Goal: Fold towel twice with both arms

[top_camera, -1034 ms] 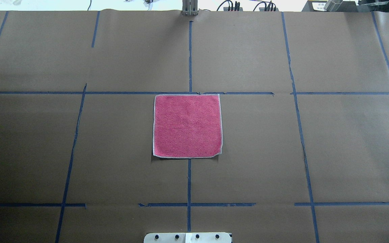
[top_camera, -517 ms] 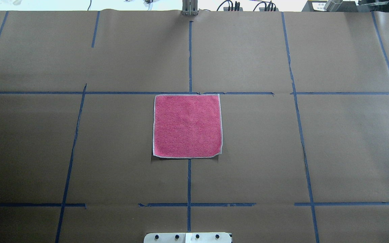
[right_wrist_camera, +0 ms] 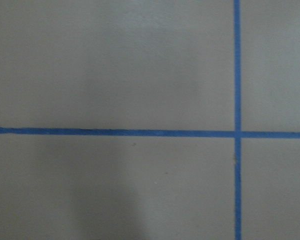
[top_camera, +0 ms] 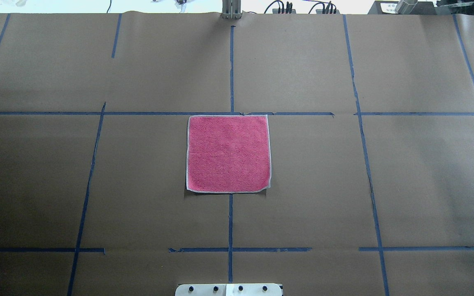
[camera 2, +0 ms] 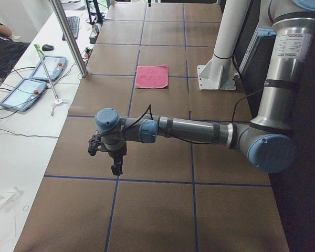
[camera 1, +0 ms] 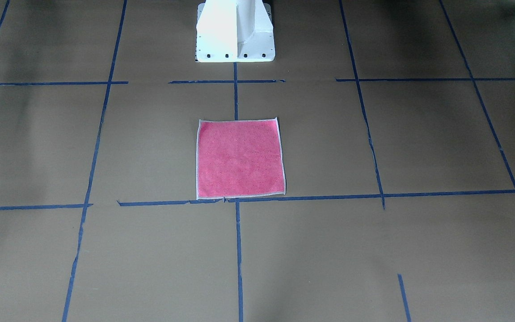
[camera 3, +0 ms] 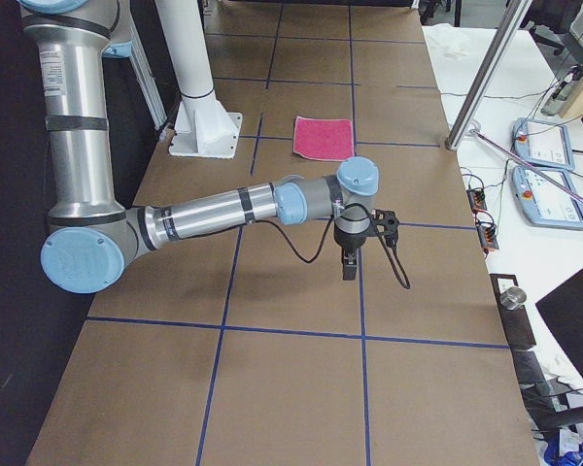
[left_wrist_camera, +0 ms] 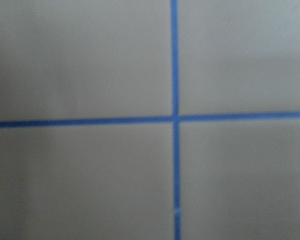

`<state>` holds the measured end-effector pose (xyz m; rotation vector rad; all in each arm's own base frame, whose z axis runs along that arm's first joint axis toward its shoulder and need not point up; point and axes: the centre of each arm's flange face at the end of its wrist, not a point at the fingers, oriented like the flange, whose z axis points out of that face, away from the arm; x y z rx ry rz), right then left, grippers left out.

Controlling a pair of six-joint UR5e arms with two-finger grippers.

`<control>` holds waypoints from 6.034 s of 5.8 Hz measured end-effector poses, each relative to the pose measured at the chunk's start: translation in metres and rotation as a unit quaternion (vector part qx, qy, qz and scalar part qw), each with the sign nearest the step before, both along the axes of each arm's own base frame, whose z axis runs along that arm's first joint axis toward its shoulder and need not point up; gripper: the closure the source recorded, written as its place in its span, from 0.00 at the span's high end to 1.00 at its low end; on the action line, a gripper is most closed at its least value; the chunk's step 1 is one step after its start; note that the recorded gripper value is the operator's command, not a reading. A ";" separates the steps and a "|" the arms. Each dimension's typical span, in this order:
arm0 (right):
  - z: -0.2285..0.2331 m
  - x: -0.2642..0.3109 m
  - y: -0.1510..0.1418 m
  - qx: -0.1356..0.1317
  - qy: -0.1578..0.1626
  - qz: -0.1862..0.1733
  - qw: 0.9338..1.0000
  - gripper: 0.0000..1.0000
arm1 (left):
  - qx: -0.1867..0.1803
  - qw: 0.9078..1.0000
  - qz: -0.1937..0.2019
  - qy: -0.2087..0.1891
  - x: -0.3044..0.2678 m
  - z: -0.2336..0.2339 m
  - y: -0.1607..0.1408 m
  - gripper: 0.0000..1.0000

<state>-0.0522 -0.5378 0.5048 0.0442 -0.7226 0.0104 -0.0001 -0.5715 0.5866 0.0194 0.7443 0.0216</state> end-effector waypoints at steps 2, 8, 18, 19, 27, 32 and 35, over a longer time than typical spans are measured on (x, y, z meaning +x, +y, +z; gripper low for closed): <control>-0.118 -0.087 -0.042 -0.040 -0.007 0.005 0.999 1.00 | -0.019 1.000 -0.008 0.018 0.130 -0.101 -0.049 1.00; -0.233 -0.293 0.036 -0.156 -0.008 0.115 0.981 1.00 | -0.218 0.963 -0.133 0.085 0.440 -0.371 0.029 1.00; -0.244 -0.497 0.146 -0.149 -0.016 0.129 0.980 1.00 | -0.280 0.934 -0.215 0.054 0.565 -0.321 0.195 1.00; -0.239 -0.507 0.150 -0.147 -0.027 0.131 0.980 1.00 | -0.277 0.936 -0.212 0.052 0.570 -0.320 0.200 1.00; -0.238 -0.512 0.152 -0.145 -0.042 0.133 0.980 1.00 | -0.250 0.943 -0.212 0.048 0.573 -0.317 0.191 0.71; -0.238 -0.512 0.151 -0.146 -0.042 0.135 0.979 1.00 | -0.250 0.943 -0.212 0.052 0.571 -0.321 0.191 0.33; -0.239 -0.512 0.152 -0.147 -0.042 0.135 0.979 1.00 | -0.249 0.944 -0.212 0.053 0.571 -0.321 0.191 0.21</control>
